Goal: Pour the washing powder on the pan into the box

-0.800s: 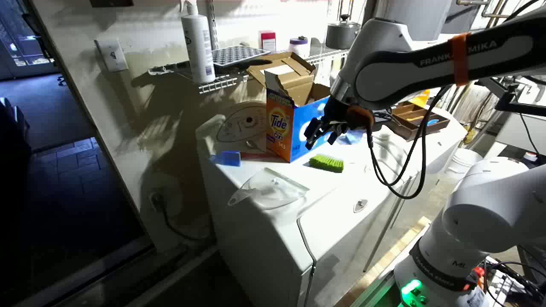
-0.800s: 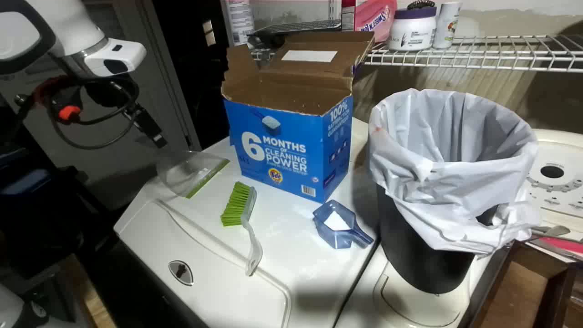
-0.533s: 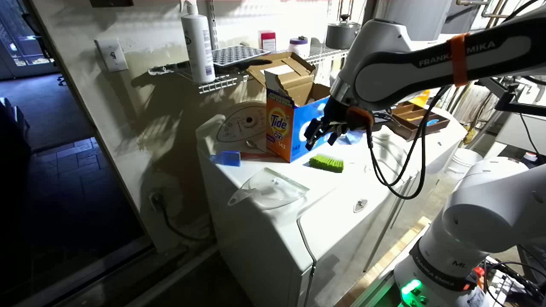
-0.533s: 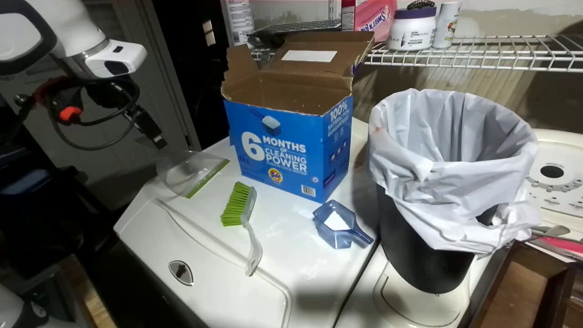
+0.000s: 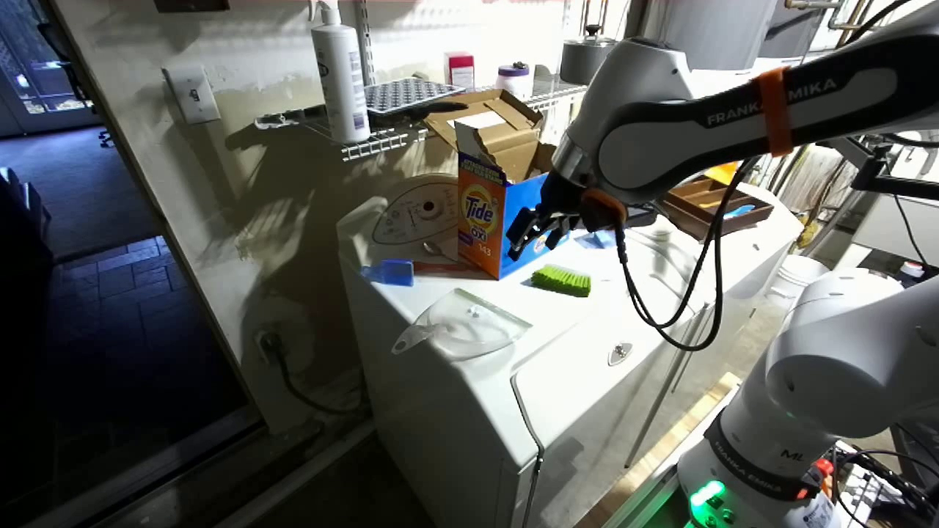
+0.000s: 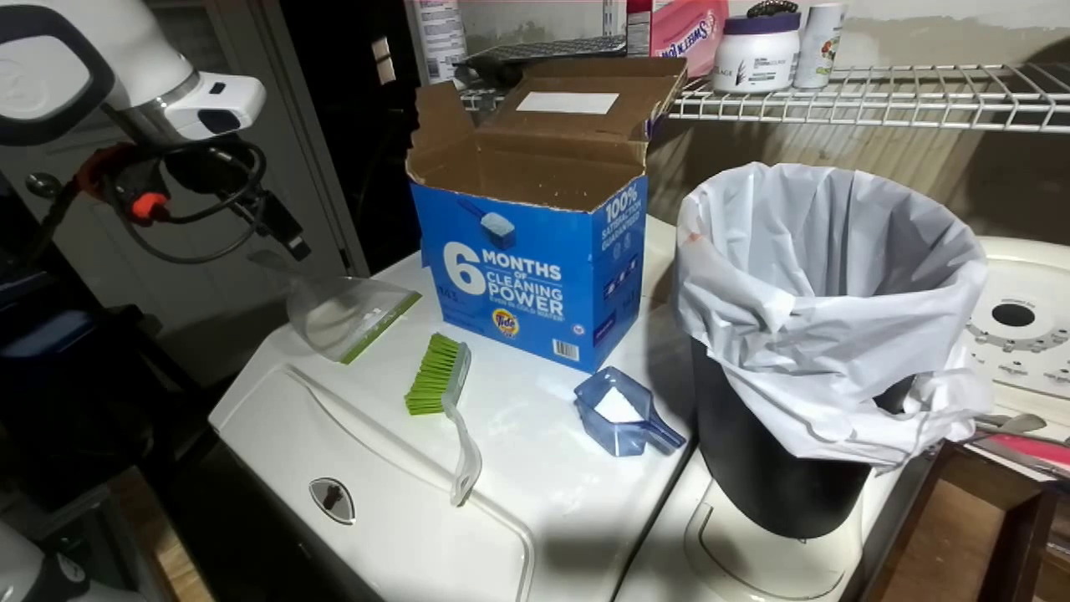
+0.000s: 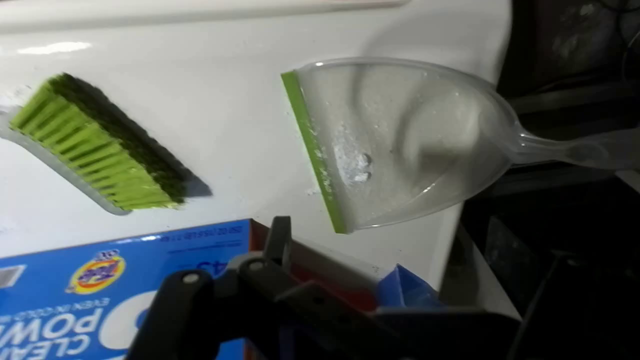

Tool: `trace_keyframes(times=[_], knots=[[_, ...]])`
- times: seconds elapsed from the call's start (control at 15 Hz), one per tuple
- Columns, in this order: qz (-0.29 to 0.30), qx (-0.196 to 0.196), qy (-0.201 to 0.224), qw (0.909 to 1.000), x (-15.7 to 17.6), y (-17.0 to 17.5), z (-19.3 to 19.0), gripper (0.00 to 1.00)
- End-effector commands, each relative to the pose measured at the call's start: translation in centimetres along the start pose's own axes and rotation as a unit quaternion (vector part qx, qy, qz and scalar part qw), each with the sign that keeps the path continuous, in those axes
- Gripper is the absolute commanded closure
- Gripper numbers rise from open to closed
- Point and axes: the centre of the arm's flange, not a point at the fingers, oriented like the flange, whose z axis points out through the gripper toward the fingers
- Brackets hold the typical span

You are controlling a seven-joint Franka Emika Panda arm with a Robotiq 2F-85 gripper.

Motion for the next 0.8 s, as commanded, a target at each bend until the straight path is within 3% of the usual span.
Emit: trace_keyframes(times=[0.0, 0.33, 0.73], knots=[[-0.089, 0.036, 0.016, 0.9952, 3.2, -3.8, 2.7, 0.0], [-0.227, 0.06, 0.006, 0.9722, 5.5, -8.6, 4.1, 0.0], [-0.372, 0.088, -0.043, 0.9228, 7.1, -13.1, 6.3, 0.0]])
